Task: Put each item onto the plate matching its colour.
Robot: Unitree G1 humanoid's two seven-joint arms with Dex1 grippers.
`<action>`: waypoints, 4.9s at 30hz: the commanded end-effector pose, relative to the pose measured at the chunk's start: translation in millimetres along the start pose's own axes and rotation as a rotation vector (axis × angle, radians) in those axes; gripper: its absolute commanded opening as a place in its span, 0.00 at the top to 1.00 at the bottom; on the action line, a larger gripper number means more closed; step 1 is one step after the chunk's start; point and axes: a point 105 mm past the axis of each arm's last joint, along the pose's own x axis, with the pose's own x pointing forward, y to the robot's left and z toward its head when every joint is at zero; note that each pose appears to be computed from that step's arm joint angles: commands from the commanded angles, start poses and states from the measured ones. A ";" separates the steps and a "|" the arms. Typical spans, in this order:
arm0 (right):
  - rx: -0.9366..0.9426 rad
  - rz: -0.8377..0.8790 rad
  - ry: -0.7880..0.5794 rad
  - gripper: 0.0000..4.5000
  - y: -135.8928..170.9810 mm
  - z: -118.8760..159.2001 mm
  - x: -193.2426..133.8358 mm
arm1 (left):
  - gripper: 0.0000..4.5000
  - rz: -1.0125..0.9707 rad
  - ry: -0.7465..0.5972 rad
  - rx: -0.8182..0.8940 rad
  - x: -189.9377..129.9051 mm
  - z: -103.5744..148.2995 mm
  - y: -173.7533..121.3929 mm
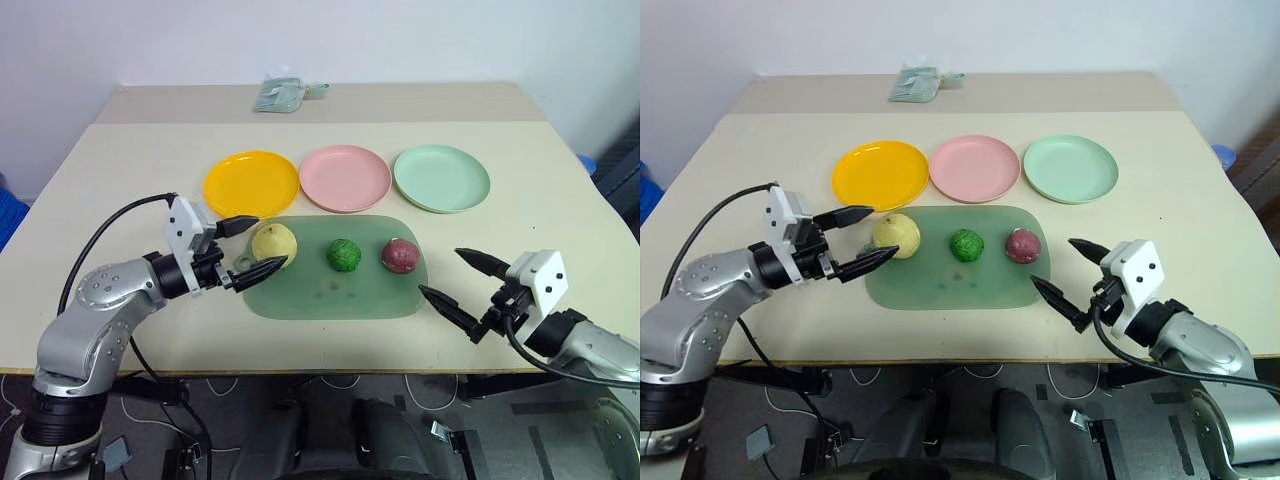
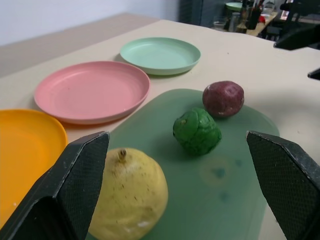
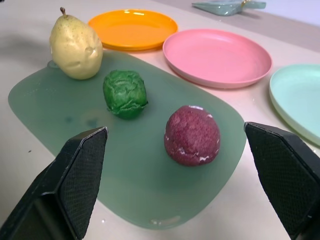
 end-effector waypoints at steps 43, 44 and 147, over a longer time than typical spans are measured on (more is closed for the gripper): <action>-0.164 0.401 -0.197 0.01 49.7 39.1 48.6 | 0.00 0.213 0.138 -0.075 20.4 -28.2 23.5; -0.164 0.396 -0.197 0.01 48.3 38.1 46.2 | 0.00 0.210 0.141 -0.074 20.7 -30.1 23.0; -0.193 0.151 -0.059 0.66 13.5 35.9 152.8 | 0.00 -0.188 0.044 0.150 3.4 -2.7 13.5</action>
